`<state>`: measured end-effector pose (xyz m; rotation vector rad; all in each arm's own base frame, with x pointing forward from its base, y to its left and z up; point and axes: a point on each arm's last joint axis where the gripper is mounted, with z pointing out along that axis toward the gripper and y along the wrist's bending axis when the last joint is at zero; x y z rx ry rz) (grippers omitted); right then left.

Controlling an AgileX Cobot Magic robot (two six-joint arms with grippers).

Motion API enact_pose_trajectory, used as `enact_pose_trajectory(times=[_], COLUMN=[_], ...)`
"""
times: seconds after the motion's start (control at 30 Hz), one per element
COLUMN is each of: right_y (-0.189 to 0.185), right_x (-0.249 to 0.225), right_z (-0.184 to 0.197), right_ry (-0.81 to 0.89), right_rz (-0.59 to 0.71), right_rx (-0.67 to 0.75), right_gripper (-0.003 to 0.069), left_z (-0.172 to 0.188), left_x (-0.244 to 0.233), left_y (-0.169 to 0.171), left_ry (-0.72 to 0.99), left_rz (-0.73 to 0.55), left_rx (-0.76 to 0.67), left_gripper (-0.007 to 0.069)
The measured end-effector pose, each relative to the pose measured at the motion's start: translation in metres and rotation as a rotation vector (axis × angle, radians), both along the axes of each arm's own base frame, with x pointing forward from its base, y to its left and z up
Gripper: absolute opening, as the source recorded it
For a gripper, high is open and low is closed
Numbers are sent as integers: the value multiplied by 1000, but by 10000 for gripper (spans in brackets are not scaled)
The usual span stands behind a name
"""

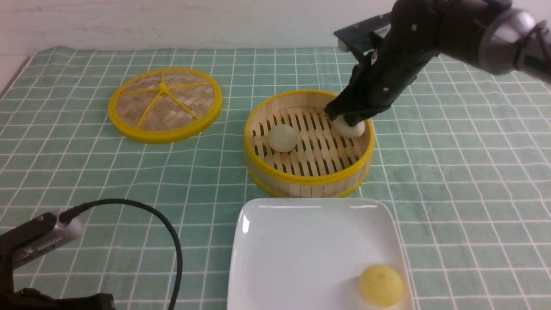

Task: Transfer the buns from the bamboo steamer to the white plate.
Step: 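Move the steamed bun from the bamboo steamer onto the white plate with the right gripper, then reach into the bamboo steamer and grasp a bun with the left gripper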

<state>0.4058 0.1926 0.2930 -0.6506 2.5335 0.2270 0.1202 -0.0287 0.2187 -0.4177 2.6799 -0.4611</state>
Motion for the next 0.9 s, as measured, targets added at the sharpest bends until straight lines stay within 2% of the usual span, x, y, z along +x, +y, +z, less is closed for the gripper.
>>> enact_pose_trajectory(times=[0.13,0.27,0.37,0.43,0.47,0.5,0.6,0.7,0.8,0.9], right_y=[-6,-3,7,18,18,23,24,24,23,24], right_x=[-39,-79,-102,-120,-123,-127,-130,-128,-127,-126], right_z=[49,61,33,-13,-20,-44,-79,-93,-94,-86], right_ry=[48,152,264,348,360,342,326,325,318,321], right_rz=[33,88,151,186,186,186,139,73,33,31], right_rx=[33,77,45,-6,-14,-24,-32,-22,-24,-22], right_gripper=[15,15,15,16,17,18,31,59,163,300], left_z=[0,0,0,0,0,0,0,0,-1,0], left_x=[0,0,0,0,0,0,0,0,0,0], left_y=[0,1,1,1,1,1,1,1,2,2], left_ry=[0,-1,-1,-1,-1,-1,-1,-1,-1,-6], left_rz=[-2,-4,-5,-5,-5,-6,-6,-6,-8,-7], left_rx=[7,11,14,15,15,17,17,19,24,25], left_gripper=[42,44,44,46,46,49,53,59,76,85])
